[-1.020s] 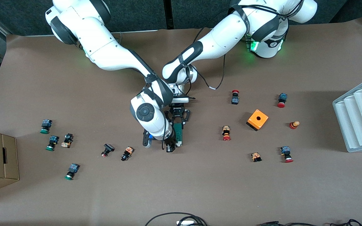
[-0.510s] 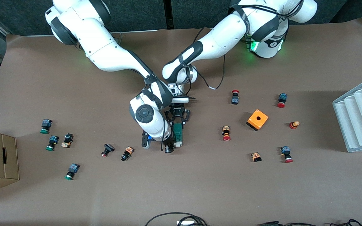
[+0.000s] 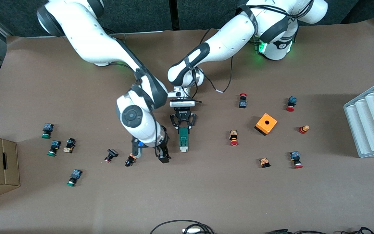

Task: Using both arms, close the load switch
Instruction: 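Release the slider and draw the right gripper back to rest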

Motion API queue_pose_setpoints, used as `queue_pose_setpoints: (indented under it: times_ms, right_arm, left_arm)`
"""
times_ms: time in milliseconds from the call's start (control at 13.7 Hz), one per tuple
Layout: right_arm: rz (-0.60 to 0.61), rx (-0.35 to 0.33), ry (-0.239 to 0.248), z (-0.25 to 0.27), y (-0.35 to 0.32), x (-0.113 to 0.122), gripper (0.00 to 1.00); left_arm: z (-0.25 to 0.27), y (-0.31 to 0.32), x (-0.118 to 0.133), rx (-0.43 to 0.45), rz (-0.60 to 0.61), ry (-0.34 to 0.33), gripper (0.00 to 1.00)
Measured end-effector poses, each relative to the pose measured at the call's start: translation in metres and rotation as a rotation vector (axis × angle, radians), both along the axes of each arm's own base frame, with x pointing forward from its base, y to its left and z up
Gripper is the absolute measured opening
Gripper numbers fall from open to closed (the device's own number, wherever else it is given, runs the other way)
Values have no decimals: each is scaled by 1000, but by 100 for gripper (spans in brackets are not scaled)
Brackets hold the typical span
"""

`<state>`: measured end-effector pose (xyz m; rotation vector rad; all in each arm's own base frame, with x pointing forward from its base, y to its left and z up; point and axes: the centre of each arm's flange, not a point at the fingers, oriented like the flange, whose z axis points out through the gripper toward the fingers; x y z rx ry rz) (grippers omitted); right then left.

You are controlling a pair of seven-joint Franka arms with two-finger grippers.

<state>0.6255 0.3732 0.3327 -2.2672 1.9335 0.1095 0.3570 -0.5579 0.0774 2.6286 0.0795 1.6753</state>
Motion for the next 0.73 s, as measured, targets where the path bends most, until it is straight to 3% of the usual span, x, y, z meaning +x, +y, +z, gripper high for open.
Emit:
queue_pose_setpoints:
  times_ms: [219,437,728]
  right_arm:
    - [175,-38,31,53,-58,-3,100]
    - [333,-35,21,107,-117,-14,100]
    - [537,-37,-4,159,-187,-30,100]
  left_arm:
    - [0,0,0,0,0,0,49]
    - [-1,0,0,1,-4,-1,52]
    - [-4,1,-1,10,-10,0,88]
